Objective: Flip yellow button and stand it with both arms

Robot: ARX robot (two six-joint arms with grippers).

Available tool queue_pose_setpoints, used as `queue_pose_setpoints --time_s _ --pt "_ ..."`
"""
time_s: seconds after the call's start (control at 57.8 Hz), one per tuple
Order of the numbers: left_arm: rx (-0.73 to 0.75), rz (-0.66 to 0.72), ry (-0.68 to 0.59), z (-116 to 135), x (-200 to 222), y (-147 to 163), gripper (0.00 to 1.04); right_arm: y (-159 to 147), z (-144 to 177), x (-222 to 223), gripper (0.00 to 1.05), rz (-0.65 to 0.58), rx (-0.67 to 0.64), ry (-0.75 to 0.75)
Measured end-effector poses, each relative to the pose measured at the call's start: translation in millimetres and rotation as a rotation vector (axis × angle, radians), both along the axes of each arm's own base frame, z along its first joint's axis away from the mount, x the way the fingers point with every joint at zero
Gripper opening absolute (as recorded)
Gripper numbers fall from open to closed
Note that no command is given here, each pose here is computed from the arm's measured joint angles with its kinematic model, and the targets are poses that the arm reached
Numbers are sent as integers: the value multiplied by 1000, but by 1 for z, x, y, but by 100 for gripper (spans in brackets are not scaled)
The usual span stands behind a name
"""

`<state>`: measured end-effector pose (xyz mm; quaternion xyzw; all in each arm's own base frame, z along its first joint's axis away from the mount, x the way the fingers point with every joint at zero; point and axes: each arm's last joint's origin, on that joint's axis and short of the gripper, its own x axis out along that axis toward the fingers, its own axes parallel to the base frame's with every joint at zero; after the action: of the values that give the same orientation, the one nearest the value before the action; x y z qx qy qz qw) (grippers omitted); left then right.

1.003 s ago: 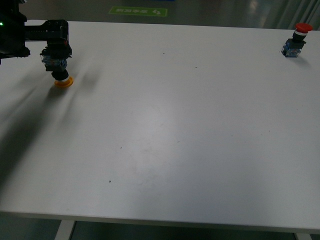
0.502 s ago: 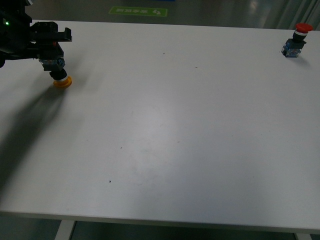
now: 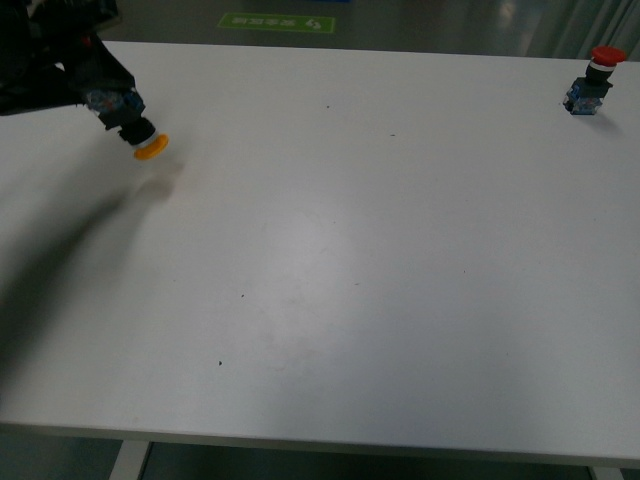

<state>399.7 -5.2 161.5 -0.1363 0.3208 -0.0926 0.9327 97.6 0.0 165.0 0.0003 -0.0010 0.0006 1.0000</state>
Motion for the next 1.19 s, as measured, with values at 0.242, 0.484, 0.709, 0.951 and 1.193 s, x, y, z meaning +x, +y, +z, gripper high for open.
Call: queue_pose_setpoints --time_s 0.242,0.484,0.709,0.951,1.193 --pt "-303 -100 -123 36 -27 -13 35 0 0 0 97 0 0 0" --pt "-669 -199 -211 55 -52 -27 35 0 0 0 97 0 0 0" --pt "-1017 -261 -265 69 -62 -54 35 0 0 0 97 0 0 0" --pt "-1190 -320 -200 61 -59 -76 35 0 0 0 97 0 0 0" --pt "-1251 -325 -216 63 -57 -76 35 0 0 0 97 0 0 0"
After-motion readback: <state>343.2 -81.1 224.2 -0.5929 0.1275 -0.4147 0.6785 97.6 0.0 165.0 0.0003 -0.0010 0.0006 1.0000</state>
